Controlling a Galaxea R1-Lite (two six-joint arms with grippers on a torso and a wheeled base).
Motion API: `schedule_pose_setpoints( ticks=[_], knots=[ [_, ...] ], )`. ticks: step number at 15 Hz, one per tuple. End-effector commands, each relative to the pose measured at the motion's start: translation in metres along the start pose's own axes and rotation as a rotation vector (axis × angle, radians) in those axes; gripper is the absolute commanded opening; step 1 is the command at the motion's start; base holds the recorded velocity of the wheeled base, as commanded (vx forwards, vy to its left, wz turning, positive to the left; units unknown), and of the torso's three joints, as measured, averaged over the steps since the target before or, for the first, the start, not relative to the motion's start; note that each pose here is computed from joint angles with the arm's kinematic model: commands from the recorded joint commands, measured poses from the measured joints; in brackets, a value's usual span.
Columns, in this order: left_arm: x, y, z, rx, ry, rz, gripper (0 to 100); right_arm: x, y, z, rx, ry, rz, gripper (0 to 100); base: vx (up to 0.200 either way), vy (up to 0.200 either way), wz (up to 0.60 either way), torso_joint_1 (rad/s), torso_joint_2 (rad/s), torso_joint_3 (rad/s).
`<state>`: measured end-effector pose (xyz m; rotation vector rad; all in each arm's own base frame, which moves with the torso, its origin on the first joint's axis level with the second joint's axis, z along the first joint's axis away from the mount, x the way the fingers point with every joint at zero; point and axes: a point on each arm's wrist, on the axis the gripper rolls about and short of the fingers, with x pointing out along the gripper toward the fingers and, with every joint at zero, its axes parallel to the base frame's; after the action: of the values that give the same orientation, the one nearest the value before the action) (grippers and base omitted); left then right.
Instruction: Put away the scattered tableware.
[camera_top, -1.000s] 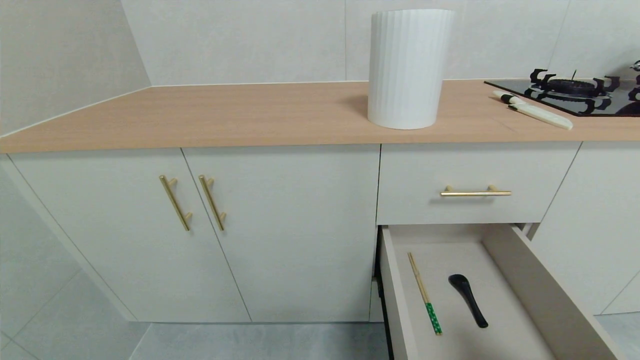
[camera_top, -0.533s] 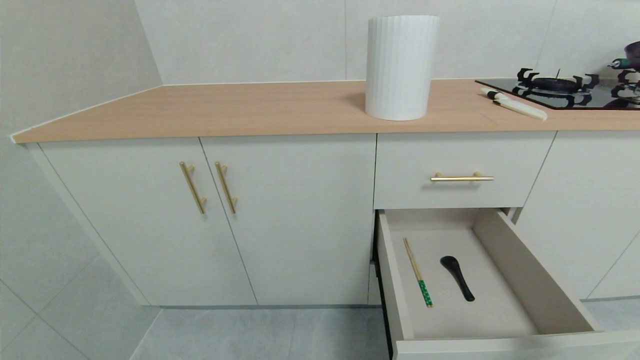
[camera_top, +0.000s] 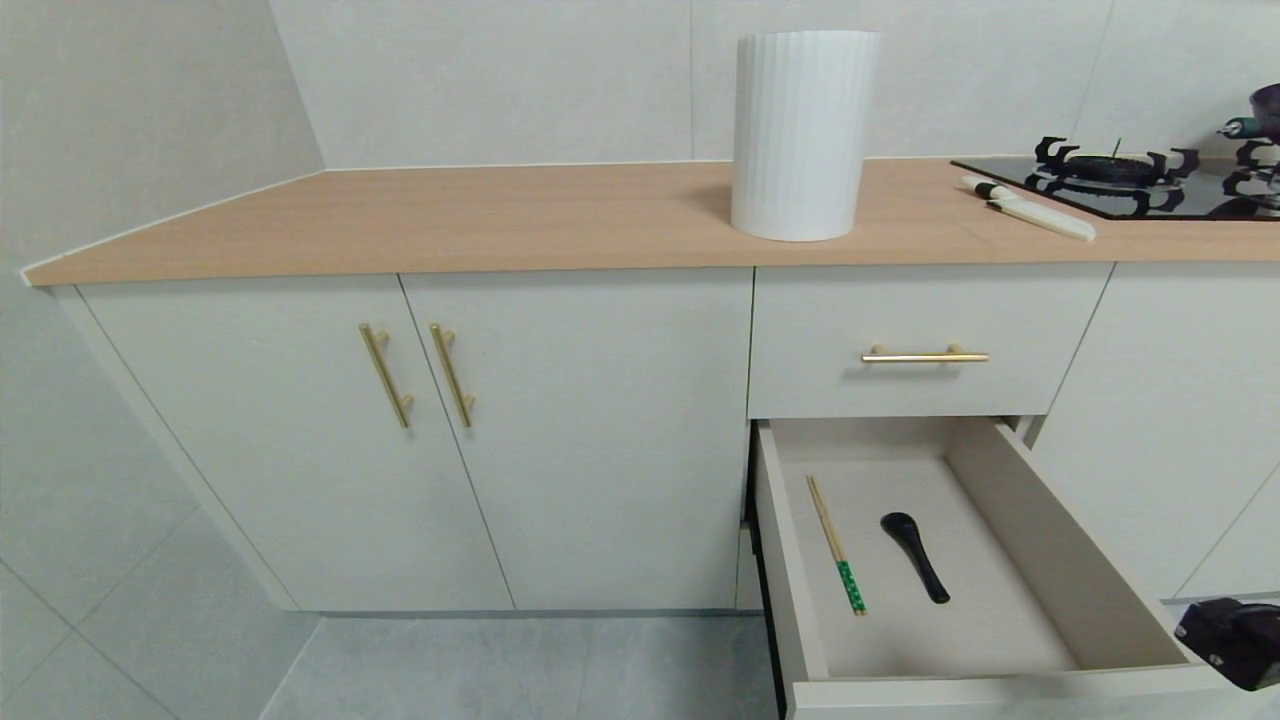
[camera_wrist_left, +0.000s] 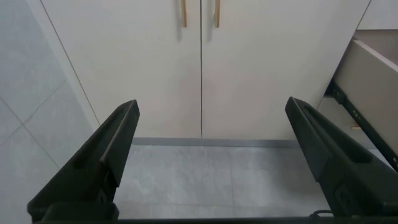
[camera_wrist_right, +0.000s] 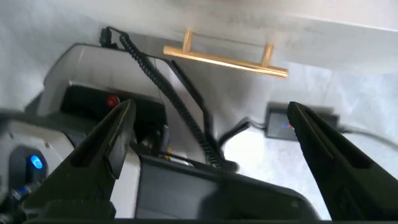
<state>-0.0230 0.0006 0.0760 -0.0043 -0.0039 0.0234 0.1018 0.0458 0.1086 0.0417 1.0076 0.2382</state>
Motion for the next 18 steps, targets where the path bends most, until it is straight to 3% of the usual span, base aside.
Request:
schedule_pose_setpoints(
  ticks=[1,18],
  knots=[
    [0.000,0.000,0.000,0.000,0.001,0.000,100,0.021,0.005,0.009,0.000,0.066,-0.049,100,0.000,0.000,0.00,0.000,0.00,0.000],
    [0.000,0.000,0.000,0.000,0.001,0.001,100,0.067,0.031,0.063,0.008,0.072,-0.169,100,0.000,0.000,0.00,0.000,0.00,0.000]
  ],
)
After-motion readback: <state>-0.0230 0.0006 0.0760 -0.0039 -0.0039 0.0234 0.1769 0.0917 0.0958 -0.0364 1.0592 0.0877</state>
